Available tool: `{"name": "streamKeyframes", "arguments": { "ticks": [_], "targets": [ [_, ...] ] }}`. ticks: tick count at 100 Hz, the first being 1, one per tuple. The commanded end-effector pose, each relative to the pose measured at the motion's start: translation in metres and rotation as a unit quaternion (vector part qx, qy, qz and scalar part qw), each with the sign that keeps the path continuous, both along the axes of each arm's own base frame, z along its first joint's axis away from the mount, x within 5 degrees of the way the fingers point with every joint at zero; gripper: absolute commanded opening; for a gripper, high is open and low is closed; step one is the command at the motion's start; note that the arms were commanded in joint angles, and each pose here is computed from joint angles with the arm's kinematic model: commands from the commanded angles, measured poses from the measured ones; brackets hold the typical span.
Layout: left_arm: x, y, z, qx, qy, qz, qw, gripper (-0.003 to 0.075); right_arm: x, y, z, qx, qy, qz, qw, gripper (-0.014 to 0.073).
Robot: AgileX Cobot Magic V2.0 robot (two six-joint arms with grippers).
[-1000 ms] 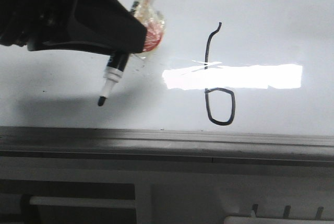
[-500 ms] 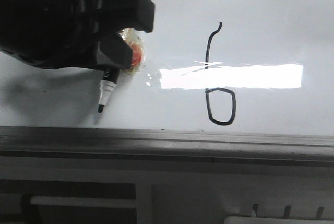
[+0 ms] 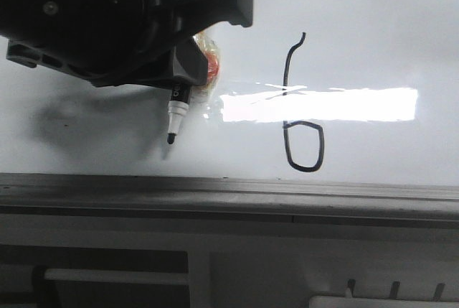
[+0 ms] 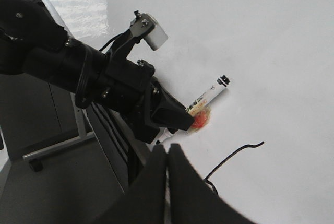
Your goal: Write number 6 on whiteboard
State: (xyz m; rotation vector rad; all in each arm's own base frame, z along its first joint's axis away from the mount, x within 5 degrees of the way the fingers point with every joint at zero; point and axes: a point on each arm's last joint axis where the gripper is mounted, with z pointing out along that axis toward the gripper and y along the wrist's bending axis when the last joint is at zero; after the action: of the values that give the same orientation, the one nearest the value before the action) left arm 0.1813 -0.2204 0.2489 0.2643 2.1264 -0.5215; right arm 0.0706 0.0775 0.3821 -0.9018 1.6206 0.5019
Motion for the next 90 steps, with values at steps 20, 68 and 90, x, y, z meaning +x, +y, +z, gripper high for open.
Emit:
{"name": "streamKeyframes", "arguments": {
  "ticks": [20, 68, 90],
  "targets": [
    [0.010, 0.004, 0.000, 0.013, -0.015, 0.050, 0.999, 0.0189, 0.001, -0.002, 0.014, 0.037, -0.026, -0.013, 0.999, -0.0044],
    [0.005, 0.005, 0.012, -0.017, -0.015, 0.039, 0.999, 0.0501, -0.002, -0.001, 0.007, 0.010, 0.002, 0.001, 1.000, -0.0044],
    [-0.026, 0.022, 0.065, -0.071, -0.081, -0.016, 0.994, 0.0526, -0.021, -0.012, 0.003, -0.013, 0.014, 0.020, 1.000, -0.0044]
  ]
}}
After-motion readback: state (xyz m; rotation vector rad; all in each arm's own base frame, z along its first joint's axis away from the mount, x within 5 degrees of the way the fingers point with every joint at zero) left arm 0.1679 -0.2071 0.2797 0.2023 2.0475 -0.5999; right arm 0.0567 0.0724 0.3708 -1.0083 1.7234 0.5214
